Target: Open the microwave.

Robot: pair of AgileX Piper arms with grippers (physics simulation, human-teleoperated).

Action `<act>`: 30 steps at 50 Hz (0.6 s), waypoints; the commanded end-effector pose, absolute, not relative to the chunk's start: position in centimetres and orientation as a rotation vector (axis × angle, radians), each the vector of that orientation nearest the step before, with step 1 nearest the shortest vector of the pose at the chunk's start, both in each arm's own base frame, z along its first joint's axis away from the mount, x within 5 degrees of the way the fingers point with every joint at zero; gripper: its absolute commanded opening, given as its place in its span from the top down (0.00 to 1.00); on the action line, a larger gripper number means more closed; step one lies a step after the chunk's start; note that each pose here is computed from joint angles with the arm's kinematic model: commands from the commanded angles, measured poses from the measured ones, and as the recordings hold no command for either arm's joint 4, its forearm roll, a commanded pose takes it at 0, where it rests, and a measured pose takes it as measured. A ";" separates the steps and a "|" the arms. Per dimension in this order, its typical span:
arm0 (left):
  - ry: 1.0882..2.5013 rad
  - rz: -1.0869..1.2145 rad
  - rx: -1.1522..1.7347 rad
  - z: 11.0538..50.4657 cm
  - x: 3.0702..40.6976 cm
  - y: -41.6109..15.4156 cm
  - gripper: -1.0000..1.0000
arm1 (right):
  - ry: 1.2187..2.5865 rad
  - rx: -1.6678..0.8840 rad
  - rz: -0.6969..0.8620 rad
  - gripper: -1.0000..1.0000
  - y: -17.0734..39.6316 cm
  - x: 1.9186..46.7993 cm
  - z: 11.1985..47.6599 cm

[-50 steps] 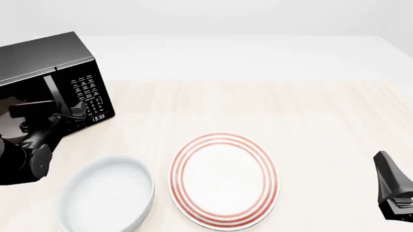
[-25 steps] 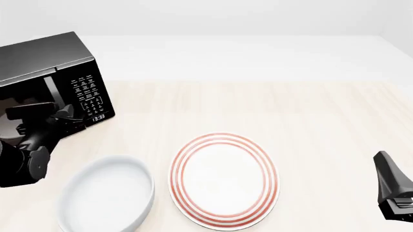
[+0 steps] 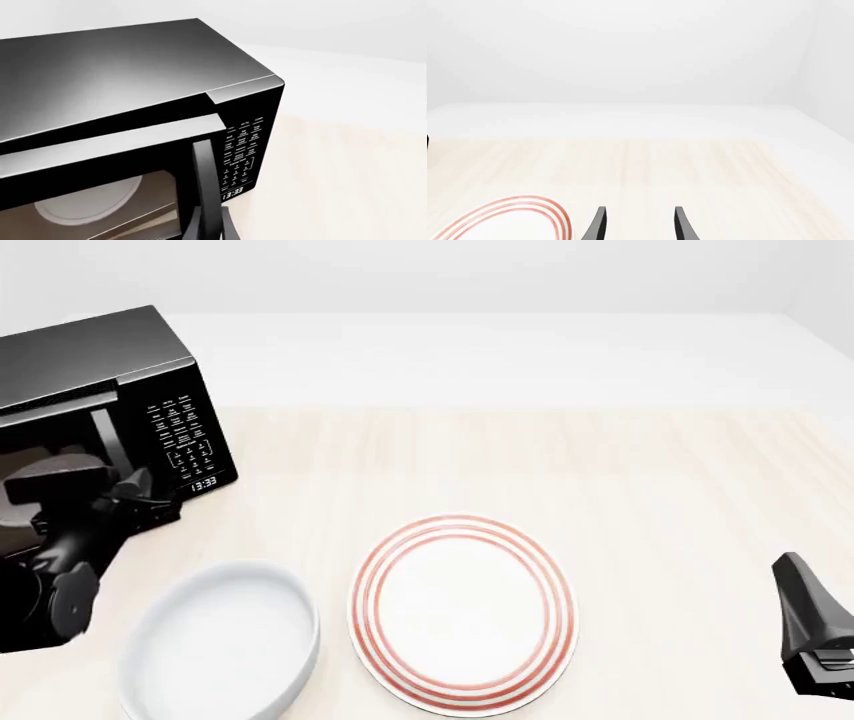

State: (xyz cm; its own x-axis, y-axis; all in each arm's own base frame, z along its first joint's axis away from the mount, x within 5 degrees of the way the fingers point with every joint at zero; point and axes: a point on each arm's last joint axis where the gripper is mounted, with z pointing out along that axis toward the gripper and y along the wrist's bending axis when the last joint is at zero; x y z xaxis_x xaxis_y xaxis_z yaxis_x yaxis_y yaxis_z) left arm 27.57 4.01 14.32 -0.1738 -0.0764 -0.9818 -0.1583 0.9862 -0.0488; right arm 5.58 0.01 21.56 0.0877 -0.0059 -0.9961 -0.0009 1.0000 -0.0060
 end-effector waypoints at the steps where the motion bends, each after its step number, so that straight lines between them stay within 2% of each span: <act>1: 1.694 0.026 -0.124 15.4 27.1 2.5 1.00 | 1.483 -0.006 -0.004 0.00 0.0 5.6 21.6; 30: 1.644 -0.002 -0.079 16.8 25.0 1.2 1.00 | 1.483 -0.006 -0.004 0.00 0.0 5.6 21.6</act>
State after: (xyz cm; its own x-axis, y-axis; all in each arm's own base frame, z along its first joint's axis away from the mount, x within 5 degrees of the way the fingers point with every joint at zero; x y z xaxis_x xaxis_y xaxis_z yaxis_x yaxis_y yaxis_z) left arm 24.93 3.04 14.40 -0.1774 -0.0820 -0.9807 -0.1600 0.9857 -0.0535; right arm 5.58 0.01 21.56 0.0877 -0.0059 -0.9961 -0.0010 1.0000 -0.0060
